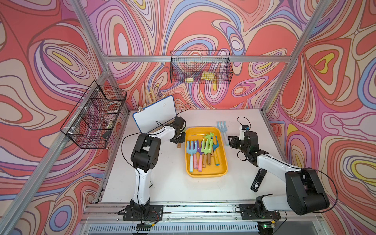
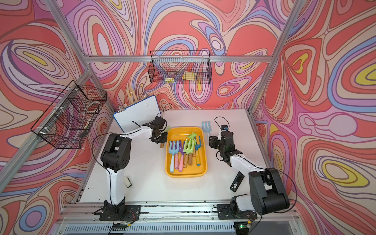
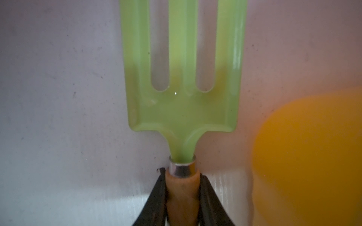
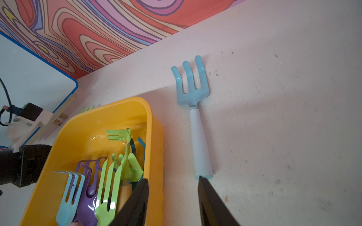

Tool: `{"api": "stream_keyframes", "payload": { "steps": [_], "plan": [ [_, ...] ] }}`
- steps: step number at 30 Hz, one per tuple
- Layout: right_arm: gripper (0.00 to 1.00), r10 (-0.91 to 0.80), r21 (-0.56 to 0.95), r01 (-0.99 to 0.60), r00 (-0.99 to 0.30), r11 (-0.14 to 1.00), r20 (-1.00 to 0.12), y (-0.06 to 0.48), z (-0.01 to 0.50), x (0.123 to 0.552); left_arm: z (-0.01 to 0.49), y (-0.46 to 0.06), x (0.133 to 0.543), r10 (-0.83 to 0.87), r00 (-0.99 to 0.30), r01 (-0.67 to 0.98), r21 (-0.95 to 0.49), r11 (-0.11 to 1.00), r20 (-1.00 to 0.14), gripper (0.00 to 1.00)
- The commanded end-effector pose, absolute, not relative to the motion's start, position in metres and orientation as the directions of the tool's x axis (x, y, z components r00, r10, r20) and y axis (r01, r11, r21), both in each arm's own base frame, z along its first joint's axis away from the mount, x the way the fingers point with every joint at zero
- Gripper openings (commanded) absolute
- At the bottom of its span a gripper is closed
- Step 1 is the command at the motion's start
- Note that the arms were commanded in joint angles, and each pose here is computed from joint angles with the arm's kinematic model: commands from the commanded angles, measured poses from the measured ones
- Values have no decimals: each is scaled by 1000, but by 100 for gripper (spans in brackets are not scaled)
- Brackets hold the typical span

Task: Take the hand rake out of the storage box
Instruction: Place the rake at the center of the board, then pick up the rake from the storage box.

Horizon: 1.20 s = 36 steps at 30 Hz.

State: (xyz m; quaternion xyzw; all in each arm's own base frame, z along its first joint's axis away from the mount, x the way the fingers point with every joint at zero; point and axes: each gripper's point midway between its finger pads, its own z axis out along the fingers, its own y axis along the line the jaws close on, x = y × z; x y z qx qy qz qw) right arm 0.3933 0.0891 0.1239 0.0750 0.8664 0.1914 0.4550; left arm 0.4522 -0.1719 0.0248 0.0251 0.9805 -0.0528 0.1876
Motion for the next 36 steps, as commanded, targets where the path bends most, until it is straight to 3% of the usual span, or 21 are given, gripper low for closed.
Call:
{"api": "stream_keyframes", "payload": {
  "steps": [1, 9, 14, 21, 36],
  "plan": [
    [46, 298, 394, -44, -579, 918, -759, 89, 125, 397, 25, -174, 449, 30, -934, 68, -96, 993, -356, 24],
    [46, 297, 393, -44, -580, 918, -759, 89, 125, 397, 30, -176, 447, 31, -929, 77, -111, 991, -369, 33],
    [46, 297, 393, -46, -579, 918, -760, 89, 125, 396, 34, -178, 445, 39, -923, 91, -118, 989, -383, 46],
    [46, 297, 394, -47, -575, 918, -762, 89, 126, 396, 43, -175, 443, 49, -909, 96, -95, 991, -413, 50],
    [46, 297, 393, -49, -572, 918, -765, 88, 127, 395, 103, -162, 411, 102, -776, 131, -1, 991, -622, 49]
  ]
}}
